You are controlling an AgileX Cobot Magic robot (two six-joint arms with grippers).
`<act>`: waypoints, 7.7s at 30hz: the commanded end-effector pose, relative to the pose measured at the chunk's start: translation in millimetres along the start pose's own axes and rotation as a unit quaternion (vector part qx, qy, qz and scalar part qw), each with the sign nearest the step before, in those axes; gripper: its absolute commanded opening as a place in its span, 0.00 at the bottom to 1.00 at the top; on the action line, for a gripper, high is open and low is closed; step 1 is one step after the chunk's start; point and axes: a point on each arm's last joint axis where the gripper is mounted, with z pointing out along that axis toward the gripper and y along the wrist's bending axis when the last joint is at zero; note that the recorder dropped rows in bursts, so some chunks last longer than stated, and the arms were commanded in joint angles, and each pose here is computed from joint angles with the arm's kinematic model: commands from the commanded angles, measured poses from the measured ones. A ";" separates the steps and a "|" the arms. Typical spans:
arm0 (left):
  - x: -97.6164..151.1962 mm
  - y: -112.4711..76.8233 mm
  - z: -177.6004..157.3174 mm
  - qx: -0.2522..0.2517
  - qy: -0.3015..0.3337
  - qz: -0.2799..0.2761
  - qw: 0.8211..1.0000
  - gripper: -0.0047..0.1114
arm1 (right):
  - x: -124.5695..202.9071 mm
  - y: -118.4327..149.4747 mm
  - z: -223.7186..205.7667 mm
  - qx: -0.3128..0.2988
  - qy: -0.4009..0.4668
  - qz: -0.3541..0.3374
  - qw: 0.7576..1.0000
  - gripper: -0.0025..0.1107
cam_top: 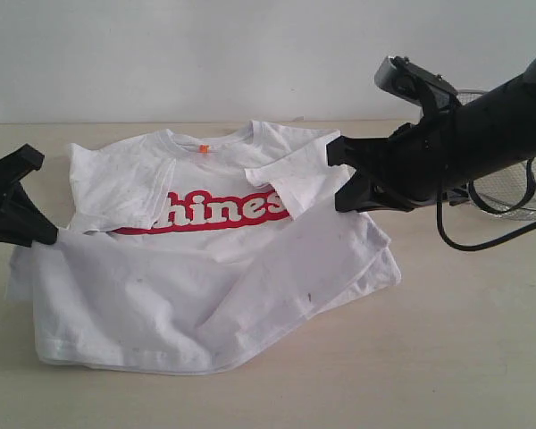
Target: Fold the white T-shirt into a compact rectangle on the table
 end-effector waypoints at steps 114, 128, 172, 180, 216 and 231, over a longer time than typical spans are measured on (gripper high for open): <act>-95.9 25.0 2.5 -0.013 -0.040 -0.017 0.999 0.68 | -73.2 -77.3 63.6 0.054 0.035 0.035 0.997 0.59; -74.0 37.6 54.4 -0.036 -0.009 -0.017 0.999 0.67 | -48.9 -75.6 80.4 0.055 0.078 0.025 0.995 0.42; -74.7 44.3 28.7 -0.090 -0.032 0.005 0.995 0.28 | -39.0 -69.5 85.0 0.103 0.121 -0.046 0.986 0.44; -76.9 48.2 35.4 -0.086 -0.037 -0.012 0.995 0.50 | -37.6 -72.5 87.8 0.108 0.124 -0.050 0.985 0.44; -55.9 47.7 40.6 -0.088 0.029 -0.044 0.995 0.08 | -33.3 -69.2 86.3 0.103 0.147 -0.029 0.983 0.02; -34.0 55.8 48.2 -0.103 0.035 -0.029 0.994 0.08 | -9.0 -66.9 80.0 0.104 0.152 0.003 0.983 0.02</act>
